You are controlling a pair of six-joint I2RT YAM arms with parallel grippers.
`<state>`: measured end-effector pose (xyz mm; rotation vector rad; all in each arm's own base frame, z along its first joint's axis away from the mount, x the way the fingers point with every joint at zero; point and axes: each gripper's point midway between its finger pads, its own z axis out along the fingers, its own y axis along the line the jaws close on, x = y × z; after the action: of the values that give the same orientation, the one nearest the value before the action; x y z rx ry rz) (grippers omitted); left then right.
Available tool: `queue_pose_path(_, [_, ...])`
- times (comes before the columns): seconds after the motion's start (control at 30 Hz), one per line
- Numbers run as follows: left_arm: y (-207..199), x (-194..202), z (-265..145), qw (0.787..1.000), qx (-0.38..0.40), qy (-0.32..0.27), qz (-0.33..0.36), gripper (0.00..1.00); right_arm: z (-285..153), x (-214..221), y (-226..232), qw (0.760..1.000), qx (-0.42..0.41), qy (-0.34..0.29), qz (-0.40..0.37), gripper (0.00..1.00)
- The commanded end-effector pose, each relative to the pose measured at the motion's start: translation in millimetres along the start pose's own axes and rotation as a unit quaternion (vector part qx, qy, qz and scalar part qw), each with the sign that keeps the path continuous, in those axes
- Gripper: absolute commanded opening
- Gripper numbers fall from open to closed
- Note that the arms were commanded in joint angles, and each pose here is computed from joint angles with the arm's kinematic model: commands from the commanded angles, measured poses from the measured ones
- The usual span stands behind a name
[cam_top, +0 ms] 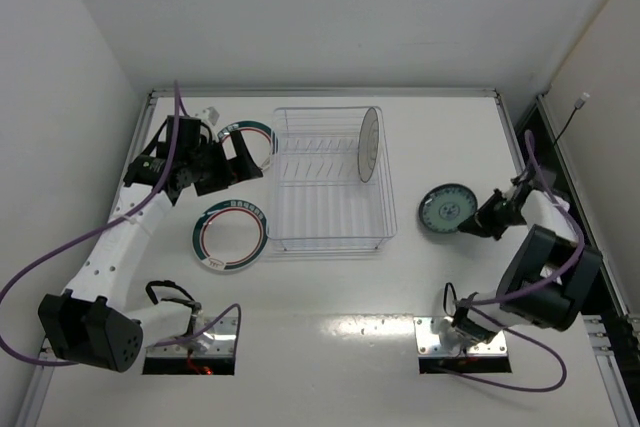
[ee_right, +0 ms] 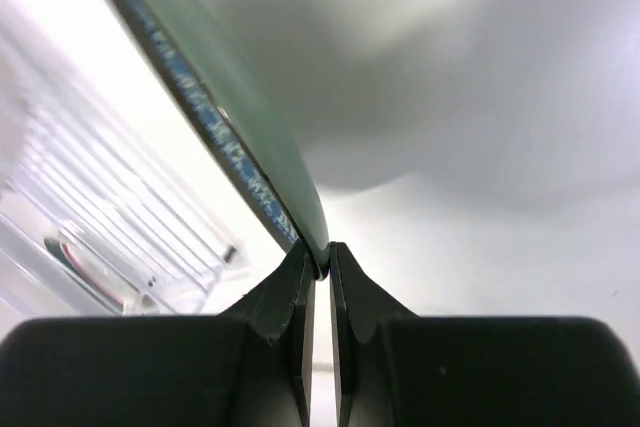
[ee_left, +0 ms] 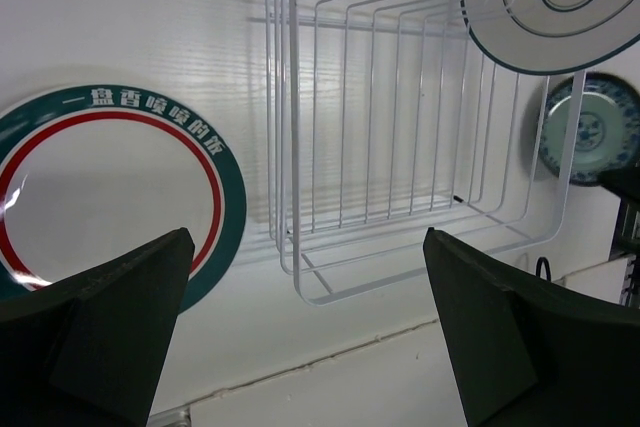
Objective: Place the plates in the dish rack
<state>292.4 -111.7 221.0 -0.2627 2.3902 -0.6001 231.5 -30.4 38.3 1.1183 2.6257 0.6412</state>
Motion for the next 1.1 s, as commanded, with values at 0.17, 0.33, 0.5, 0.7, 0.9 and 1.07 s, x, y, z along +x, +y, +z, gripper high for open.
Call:
queue_pose_path(0.17, [-5.9, -15.7, -18.1, 0.999, 0.004, -0.043, -0.01, 1.0, -75.4, -51.6, 75.2, 0.974, -0.051, -0.192, -0.105, 0.0])
queue_pose_path(0.33, [-5.9, -20.0, -17.6, 0.999, 0.0, -0.047, -0.009, 1.0, -123.7, -53.4, 106.0, 0.955, -0.037, -0.26, -0.136, 0.0])
queue_pose_path(0.5, [5.3, -24.7, -14.5, 0.998, -0.029, -0.058, -0.007, 1.0, -157.7, -44.5, 149.9, 0.935, -0.058, -0.301, -0.178, 0.0])
queue_pose_path(0.7, [13.5, -20.6, -10.7, 0.998, -0.044, -0.055, -0.005, 1.0, -179.2, -24.4, 217.2, 0.916, -0.067, -0.32, -0.231, 0.0])
queue_pose_path(0.9, [13.0, -17.7, -11.5, 0.998, -0.04, -0.052, -0.005, 1.0, -145.5, -7.7, 261.2, 0.901, 0.047, -0.329, -0.28, 0.0])
queue_pose_path(1.07, [16.3, -12.7, -14.3, 0.998, -0.047, -0.04, 0.011, 1.0, -140.3, -4.4, 300.7, 0.875, 0.127, -0.35, -0.309, 0.0])
